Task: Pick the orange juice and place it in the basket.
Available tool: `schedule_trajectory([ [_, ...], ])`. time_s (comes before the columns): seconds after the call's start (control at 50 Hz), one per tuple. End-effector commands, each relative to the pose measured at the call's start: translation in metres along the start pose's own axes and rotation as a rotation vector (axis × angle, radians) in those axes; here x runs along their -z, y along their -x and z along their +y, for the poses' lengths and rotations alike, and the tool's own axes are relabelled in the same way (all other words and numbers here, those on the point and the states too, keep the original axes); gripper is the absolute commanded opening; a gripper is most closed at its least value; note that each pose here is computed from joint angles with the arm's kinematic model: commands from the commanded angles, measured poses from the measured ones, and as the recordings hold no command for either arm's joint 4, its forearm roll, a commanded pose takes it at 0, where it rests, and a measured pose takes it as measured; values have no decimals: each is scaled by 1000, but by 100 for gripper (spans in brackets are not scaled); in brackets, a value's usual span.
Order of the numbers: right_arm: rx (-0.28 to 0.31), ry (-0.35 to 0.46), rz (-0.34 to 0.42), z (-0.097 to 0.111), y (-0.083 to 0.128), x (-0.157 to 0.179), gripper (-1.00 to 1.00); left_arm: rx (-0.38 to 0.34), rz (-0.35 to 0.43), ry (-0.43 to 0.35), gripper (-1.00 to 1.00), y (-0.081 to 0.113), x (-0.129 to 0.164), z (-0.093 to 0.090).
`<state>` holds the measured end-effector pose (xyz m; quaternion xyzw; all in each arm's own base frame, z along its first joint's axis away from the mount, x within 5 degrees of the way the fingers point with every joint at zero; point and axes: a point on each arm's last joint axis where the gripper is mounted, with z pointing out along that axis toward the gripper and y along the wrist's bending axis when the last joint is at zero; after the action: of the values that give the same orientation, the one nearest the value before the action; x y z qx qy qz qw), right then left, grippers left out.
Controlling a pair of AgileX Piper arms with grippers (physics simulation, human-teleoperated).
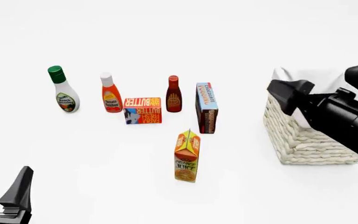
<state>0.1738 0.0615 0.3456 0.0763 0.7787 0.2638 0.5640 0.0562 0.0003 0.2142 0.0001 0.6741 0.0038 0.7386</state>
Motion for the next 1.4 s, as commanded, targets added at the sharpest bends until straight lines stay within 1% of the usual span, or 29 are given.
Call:
schedule_trajectory([
  [0.02, -82, -19, 69, 9, 6, -22, 100, 2, 2, 1, 100, 0, 0, 0],
  [0.04, -118, -10, 87, 11, 1, -25, 100, 2, 2, 0, 100, 0, 0, 0],
  [0.06, -132, -18, 93, 10, 1, -28, 100, 2, 2, 1, 100, 0, 0, 0],
  [0.08, -120, -21, 95, 12, 4, -29, 100, 2, 2, 0, 100, 0, 0, 0],
  [0.14, -135, -31, 105, 11, 4, -32, 100, 2, 2, 1, 100, 0, 0, 0],
  [0.2, -145, -40, 131, 13, 2, -38, 100, 2, 2, 1, 100, 0, 0, 0],
  [0.26, -142, -52, 157, 15, 2, -43, 100, 2, 2, 0, 100, 0, 0, 0],
  [0.4, -151, -54, 160, 23, 14, -45, 100, 2, 2, 1, 100, 0, 0, 0],
  [0.42, -170, -52, 170, 24, 12, -46, 100, 2, 2, 0, 100, 0, 0, 0],
  [0.46, -168, -59, 196, 26, 11, -52, 100, 2, 2, 1, 100, 0, 0, 0],
  [0.52, -173, -66, 194, 27, 14, -54, 100, 2, 2, 0, 100, 0, 0, 0],
  [0.56, -180, -24, 197, 37, 13, -53, 100, 2, 2, 1, 100, 0, 0, 0],
  [0.62, -184, -48, 191, 34, 19, -55, 100, 2, 2, 0, 100, 0, 0, 0],
  [0.64, -180, -85, 187, 29, 27, -57, 100, 2, 2, 0, 100, 0, 0, 0],
  [0.66, -178, -71, 189, 33, 27, -57, 100, 2, 2, 0, 100, 0, 0, 0],
  [0.68, -191, -76, 190, 33, 29, -57, 100, 2, 2, 0, 100, 0, 0, 0],
  [0.7, -227, -87, 198, 30, 24, -58, 100, 2, 2, 1, 100, 0, 0, 0],
  [0.72, -234, -85, 199, 31, 24, -58, 100, 2, 2, 1, 100, 0, 0, 0],
  [0.74, -219, -77, 205, 36, 27, -59, 100, 2, 2, 0, 100, 0, 0, 0],
  [0.78, -217, -74, 210, 39, 29, -61, 100, 2, 2, 0, 100, 0, 0, 0],
  [0.82, -244, -74, 225, 41, 25, -62, 100, 2, 2, 1, 100, 0, 0, 0],
  [0.88, -236, -71, 234, 44, 27, -64, 100, 2, 2, 0, 100, 0, 0, 0],
  [0.9, -244, -74, 247, 45, 24, -65, 100, 2, 2, 1, 100, 0, 0, 0],
  [0.94, -238, -73, 261, 48, 24, -67, 100, 2, 2, 0, 100, 0, 0, 0],
  [1.0, -249, -66, 285, 53, 19, -68, 100, 2, 2, 1, 100, 0, 0, 0],
  [1.1, -245, -78, 306, 54, 17, -73, 100, 2, 2, 0, 100, 0, 0, 0],
  [1.12, -255, -77, 313, 55, 15, -74, 100, 2, 2, 0, 100, 0, 0, 0],
  [1.28, -256, -88, 344, 58, 10, -80, 100, 2, 2, 0, 100, 0, 0, 0],
  [1.4, -269, -98, 371, 60, 5, -83, 100, 2, 2, 0, 100, 0, 0, 0],
])
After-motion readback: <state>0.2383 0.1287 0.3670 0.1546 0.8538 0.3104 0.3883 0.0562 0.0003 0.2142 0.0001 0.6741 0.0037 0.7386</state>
